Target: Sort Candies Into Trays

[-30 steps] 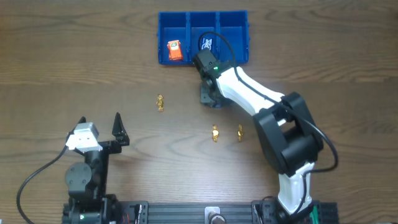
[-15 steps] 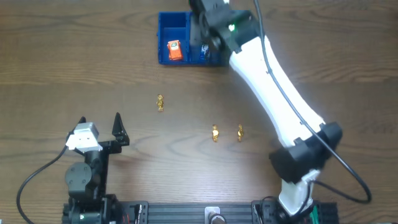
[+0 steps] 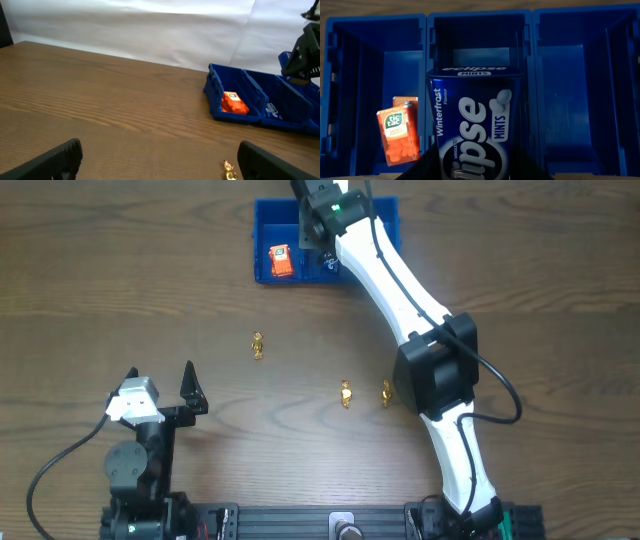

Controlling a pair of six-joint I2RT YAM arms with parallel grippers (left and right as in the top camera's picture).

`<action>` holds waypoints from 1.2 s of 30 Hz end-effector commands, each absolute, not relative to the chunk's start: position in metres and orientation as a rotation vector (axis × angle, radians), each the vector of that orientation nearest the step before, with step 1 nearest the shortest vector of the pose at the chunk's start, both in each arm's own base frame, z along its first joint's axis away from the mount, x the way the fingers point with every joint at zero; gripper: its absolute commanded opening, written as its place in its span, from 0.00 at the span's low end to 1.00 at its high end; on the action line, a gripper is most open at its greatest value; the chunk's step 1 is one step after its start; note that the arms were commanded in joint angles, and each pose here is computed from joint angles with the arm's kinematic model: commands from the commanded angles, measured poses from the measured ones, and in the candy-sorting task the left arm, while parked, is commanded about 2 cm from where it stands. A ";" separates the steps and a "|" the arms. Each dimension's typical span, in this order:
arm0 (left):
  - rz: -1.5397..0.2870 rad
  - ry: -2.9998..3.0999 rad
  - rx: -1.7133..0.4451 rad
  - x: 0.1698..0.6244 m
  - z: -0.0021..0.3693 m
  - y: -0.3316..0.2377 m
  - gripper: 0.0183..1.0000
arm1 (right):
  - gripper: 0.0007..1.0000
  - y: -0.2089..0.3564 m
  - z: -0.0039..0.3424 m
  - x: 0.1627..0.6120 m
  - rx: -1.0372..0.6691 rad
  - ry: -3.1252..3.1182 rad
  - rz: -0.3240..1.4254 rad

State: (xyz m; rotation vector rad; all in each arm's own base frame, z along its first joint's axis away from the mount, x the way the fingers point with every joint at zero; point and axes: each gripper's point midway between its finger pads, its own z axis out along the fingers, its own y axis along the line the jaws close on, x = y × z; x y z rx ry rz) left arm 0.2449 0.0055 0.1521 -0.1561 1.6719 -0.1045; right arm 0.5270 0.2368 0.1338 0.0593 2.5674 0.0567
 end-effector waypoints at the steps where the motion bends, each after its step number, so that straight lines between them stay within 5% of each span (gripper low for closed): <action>1: -0.080 1.724 -0.160 0.244 0.136 0.008 1.00 | 0.35 0.229 0.136 0.536 0.064 2.550 0.042; 20: -0.080 1.724 -0.160 0.244 0.136 0.008 1.00 | 0.42 0.226 0.112 0.538 0.003 2.579 -0.024; 27: -0.079 1.724 -0.161 0.244 0.136 0.009 1.00 | 0.77 0.225 0.112 0.539 -0.021 2.576 -0.030; 36: -0.080 1.724 -0.160 0.244 0.136 0.008 1.00 | 0.84 0.232 0.150 0.517 -0.059 2.570 -0.009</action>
